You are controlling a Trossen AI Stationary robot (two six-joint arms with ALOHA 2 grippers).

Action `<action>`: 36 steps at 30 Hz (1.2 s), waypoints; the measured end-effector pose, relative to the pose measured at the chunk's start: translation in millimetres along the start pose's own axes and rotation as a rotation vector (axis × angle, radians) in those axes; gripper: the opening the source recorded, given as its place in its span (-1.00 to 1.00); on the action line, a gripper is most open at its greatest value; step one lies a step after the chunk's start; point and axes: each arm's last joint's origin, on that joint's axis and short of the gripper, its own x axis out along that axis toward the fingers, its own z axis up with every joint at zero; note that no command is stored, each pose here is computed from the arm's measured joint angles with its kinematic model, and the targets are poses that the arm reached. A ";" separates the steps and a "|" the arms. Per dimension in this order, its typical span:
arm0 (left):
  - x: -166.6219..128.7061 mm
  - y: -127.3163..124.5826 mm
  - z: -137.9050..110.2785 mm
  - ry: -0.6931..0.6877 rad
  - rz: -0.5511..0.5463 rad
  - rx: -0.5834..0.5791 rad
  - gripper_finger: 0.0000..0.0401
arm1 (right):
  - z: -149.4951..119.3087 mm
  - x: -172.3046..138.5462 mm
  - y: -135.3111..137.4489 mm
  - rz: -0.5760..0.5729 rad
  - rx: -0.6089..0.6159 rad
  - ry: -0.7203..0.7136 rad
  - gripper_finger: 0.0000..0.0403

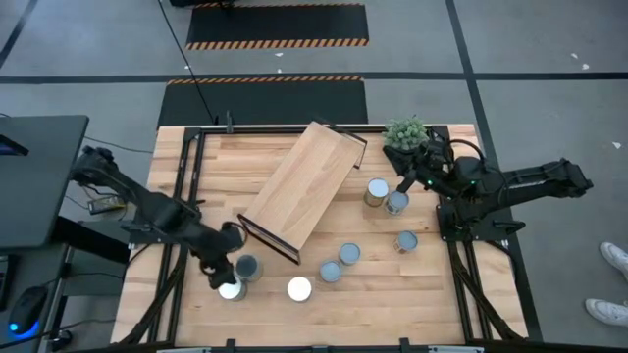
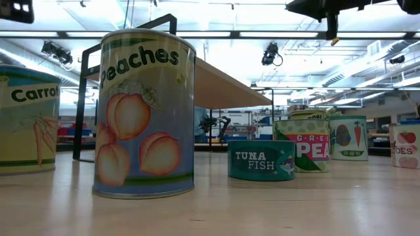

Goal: Pick and place cans onto a shelf
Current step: Put the canned peas on the shelf

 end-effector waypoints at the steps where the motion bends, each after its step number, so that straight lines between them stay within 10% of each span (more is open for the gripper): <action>1: 3.4 -0.5 -2.0 0.012 0.014 0.006 0.34 | -0.4 0.4 0.3 0.005 0.001 0.002 -0.84; 18: 37.4 -13.5 -83.3 0.195 0.185 -0.042 0.43 | -0.1 0.1 1.6 0.049 0.031 0.014 -0.84; 25: 66.0 -2.0 -84.3 0.173 0.398 -0.080 0.65 | 0.2 0.6 0.8 0.044 0.034 0.011 -0.84; 36: 90.7 -1.6 -78.3 -0.057 0.436 -0.083 0.78 | 1.0 2.1 -1.3 0.038 0.057 0.008 -0.84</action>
